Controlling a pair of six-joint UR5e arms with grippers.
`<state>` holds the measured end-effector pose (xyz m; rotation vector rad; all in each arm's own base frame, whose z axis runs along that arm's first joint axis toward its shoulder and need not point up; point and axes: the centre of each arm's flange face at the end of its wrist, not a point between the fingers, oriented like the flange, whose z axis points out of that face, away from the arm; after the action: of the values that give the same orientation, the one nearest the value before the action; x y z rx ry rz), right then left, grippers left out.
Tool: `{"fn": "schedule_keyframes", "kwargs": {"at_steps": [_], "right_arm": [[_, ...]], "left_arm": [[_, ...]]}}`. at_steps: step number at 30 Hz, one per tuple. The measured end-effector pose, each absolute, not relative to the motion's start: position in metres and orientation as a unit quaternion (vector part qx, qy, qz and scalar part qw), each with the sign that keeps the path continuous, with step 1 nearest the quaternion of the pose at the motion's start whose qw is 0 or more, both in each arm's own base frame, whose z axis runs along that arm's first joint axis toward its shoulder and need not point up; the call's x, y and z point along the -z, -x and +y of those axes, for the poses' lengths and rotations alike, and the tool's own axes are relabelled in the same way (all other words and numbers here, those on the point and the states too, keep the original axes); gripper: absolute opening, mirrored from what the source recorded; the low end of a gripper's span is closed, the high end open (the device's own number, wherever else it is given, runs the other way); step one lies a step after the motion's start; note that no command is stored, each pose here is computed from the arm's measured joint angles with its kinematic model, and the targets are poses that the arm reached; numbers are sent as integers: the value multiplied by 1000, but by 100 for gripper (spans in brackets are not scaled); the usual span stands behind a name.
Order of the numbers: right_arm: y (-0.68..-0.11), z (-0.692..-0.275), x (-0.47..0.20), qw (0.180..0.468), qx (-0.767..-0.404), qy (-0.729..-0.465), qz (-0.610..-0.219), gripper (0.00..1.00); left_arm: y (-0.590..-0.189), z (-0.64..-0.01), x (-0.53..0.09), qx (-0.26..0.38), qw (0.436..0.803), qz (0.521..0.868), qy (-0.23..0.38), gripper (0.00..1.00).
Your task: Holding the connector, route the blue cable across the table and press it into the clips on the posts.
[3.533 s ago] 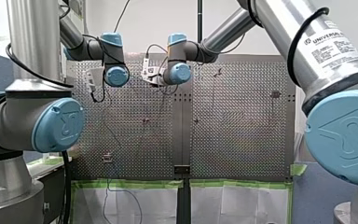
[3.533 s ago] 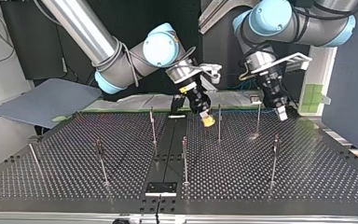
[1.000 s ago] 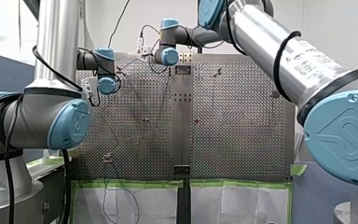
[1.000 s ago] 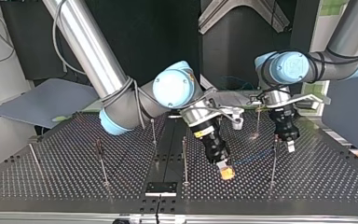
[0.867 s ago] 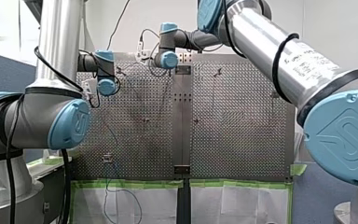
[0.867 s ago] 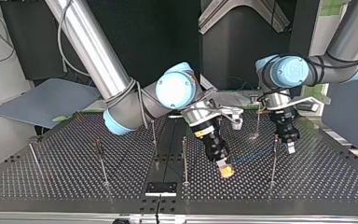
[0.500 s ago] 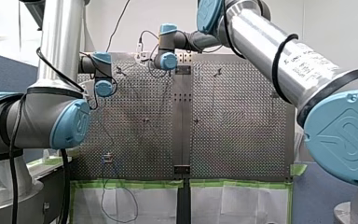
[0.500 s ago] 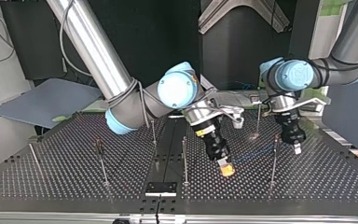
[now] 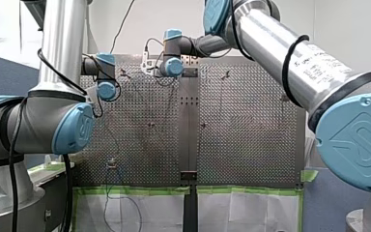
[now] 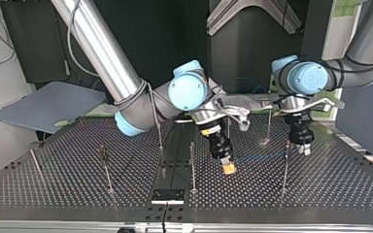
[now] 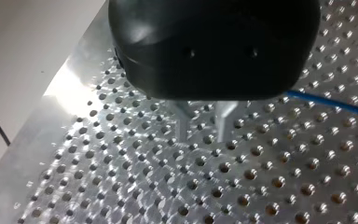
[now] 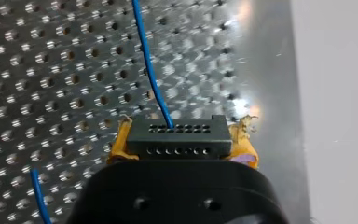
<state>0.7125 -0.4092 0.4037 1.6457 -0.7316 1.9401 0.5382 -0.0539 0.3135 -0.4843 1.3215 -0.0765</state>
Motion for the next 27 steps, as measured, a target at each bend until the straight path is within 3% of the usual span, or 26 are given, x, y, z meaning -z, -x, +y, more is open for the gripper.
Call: {"fn": "schedule_keyframes", "kwargs": {"at_steps": [1,14,27], "right_arm": [[-712,-409,-400,245,-708,-605,-270,0],[-706,-412,-373,243,-689,-623,-279,0],[-703,-415,-362,242,-681,-630,-284,0]], "left_arm": [[-536,-54,-315,37,760,610,221,100],[-508,-64,-332,34,742,630,227,100],[-462,-83,-331,73,709,666,219,100]]}}
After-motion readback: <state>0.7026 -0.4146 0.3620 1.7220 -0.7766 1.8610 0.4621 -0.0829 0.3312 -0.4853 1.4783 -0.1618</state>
